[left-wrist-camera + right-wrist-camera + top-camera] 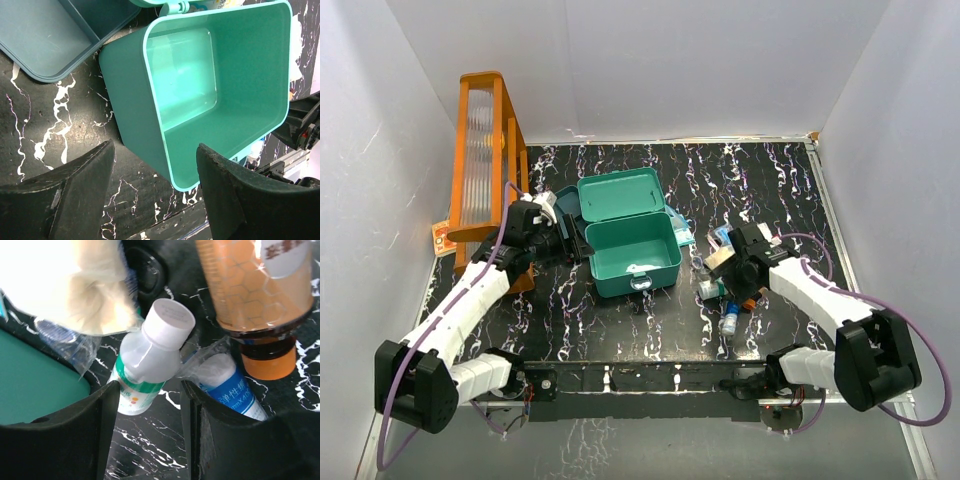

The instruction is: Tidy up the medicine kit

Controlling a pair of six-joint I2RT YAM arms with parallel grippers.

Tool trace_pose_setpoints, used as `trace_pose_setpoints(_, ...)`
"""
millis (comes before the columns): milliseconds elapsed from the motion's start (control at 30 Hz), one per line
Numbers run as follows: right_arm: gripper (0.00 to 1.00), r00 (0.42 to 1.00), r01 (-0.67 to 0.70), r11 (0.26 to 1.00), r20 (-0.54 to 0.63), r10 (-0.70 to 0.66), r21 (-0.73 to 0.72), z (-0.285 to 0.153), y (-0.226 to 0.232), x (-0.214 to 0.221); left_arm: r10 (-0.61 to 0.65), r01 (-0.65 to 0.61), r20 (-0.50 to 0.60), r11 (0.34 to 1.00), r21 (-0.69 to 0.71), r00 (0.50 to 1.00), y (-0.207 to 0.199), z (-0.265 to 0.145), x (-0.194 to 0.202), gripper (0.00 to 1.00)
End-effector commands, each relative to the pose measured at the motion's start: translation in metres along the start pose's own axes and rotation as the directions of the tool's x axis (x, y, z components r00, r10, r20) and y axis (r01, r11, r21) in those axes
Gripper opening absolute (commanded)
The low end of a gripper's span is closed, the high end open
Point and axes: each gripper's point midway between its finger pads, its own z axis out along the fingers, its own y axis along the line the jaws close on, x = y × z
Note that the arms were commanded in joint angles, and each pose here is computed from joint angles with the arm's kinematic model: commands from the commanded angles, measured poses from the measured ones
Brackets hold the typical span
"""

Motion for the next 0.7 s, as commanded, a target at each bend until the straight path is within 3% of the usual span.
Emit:
trace_pose_setpoints(0,0.49,0.992,-0.087,0.992,0.094,0.079,0.088,-0.003,-0.002,-0.017,0.039,-0.039,0.031,0.999,0.013,0.999,-0.005,-0.01,-0.003,0.66)
trace_pose_setpoints(667,0.55,0.989,-0.127,0.989,0.084,0.12,0.073,0.015,0.001,-0.014,0.092,-0.101,0.136,0.993,0.06,0.986,-0.029,-0.027,-0.036,0.75)
